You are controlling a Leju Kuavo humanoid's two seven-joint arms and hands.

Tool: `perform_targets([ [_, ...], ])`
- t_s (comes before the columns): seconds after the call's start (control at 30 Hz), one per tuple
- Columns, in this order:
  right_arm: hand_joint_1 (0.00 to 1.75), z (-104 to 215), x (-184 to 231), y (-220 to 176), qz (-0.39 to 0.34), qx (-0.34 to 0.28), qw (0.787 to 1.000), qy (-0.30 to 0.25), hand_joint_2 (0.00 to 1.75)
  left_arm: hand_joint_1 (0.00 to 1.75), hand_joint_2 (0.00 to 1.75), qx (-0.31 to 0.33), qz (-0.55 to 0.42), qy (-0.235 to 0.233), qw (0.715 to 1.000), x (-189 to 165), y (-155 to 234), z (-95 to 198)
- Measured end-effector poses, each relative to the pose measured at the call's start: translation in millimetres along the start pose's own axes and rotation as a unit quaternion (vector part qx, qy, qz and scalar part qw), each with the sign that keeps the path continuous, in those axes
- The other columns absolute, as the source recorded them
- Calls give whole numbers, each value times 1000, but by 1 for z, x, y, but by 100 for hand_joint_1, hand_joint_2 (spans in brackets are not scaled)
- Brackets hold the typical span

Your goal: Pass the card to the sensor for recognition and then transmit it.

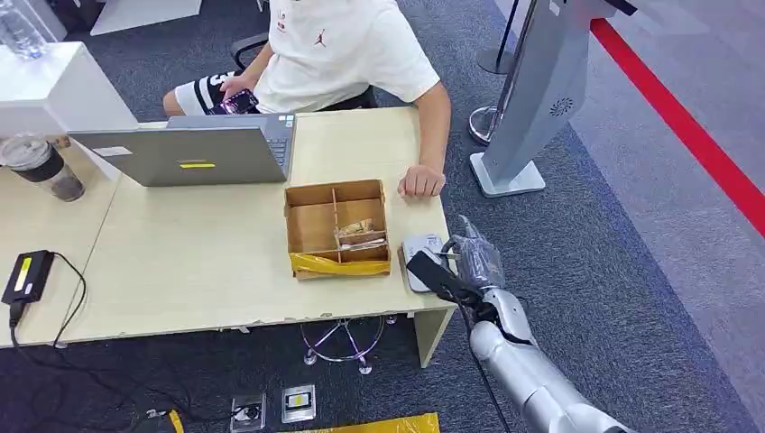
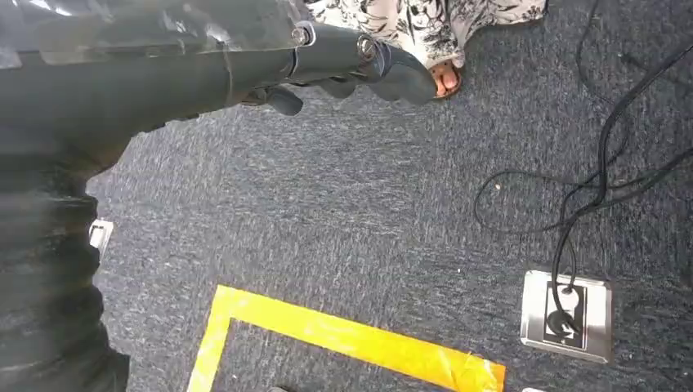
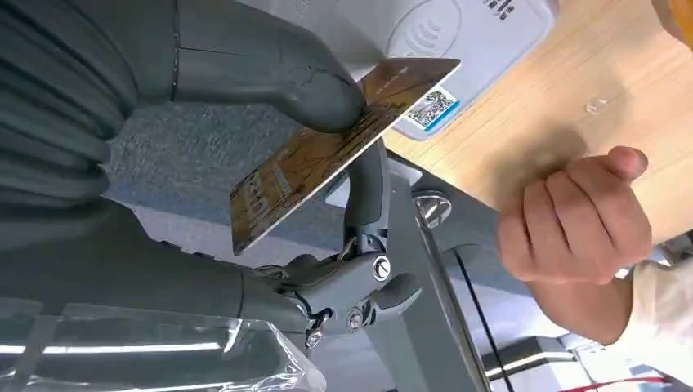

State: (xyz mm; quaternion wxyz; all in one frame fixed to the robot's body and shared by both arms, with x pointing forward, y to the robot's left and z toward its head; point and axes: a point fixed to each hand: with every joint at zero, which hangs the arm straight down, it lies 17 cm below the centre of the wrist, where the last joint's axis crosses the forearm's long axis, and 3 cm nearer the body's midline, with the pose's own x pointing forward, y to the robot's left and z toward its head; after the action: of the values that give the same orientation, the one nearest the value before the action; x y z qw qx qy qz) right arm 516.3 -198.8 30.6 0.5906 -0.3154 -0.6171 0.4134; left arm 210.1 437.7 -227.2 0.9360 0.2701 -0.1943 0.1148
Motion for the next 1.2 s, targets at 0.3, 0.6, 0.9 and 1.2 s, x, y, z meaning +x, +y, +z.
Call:
perform_targets([
  [0.3,175,-1,2,3,8,11,1000,1,175,0,175,0,2,3,1000,0,0,0],
  [0.6,175,0,8,9,14,19,1000,-6,175,0,175,1,6,4,1000,0,0,0],
  [0.9,175,1,8,11,15,20,1000,-7,175,0,175,-1,3,3,1000,0,0,0],
  [1.2,175,-2,7,-4,13,-15,1000,-5,175,0,175,0,2,3,1000,0,0,0],
])
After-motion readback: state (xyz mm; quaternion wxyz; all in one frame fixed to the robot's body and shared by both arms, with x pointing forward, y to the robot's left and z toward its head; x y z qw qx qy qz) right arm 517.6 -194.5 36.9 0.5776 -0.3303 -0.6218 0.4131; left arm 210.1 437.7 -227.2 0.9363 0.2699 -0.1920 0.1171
